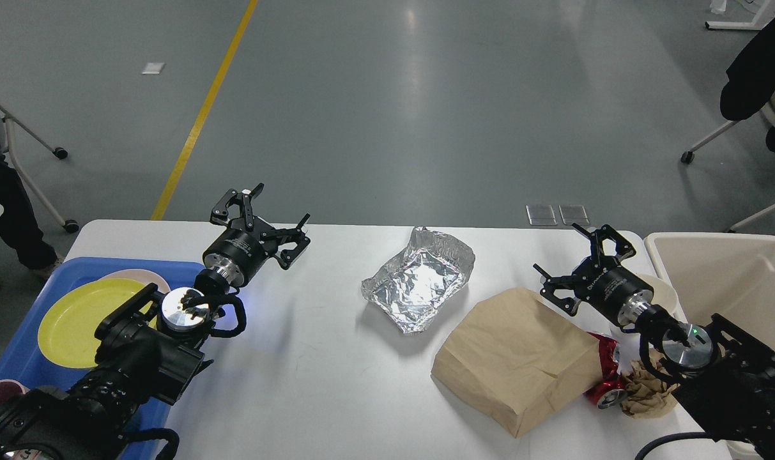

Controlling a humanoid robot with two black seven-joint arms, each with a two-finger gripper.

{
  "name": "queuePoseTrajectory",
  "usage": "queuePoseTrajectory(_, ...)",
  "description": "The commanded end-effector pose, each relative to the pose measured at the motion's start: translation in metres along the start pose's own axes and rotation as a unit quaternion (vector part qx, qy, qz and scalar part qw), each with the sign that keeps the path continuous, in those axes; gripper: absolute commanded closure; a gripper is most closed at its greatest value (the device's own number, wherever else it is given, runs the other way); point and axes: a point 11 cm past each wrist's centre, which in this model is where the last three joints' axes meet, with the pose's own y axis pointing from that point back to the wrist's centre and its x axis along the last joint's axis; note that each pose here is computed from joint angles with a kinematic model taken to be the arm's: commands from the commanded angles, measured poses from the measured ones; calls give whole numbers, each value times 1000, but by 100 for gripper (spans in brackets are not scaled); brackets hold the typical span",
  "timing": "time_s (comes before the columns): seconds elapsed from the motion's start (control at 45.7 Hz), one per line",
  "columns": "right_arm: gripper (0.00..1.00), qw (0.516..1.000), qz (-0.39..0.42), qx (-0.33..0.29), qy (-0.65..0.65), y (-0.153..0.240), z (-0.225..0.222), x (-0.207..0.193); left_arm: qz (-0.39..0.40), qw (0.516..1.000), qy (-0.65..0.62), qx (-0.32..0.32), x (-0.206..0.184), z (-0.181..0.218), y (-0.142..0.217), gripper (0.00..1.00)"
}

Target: Tidy desktop

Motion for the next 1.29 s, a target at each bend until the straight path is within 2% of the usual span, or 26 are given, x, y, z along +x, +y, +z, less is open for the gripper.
queuePoseTrajectory(0.0,0,1000,0,0,0,0,0,0,-12,1000,3,-9,7,-2,9,3)
queuePoseTrajectory(1.27,0,1000,7,-10,8,1,-1,2,-29,1000,4,-9,9,-5,14,3)
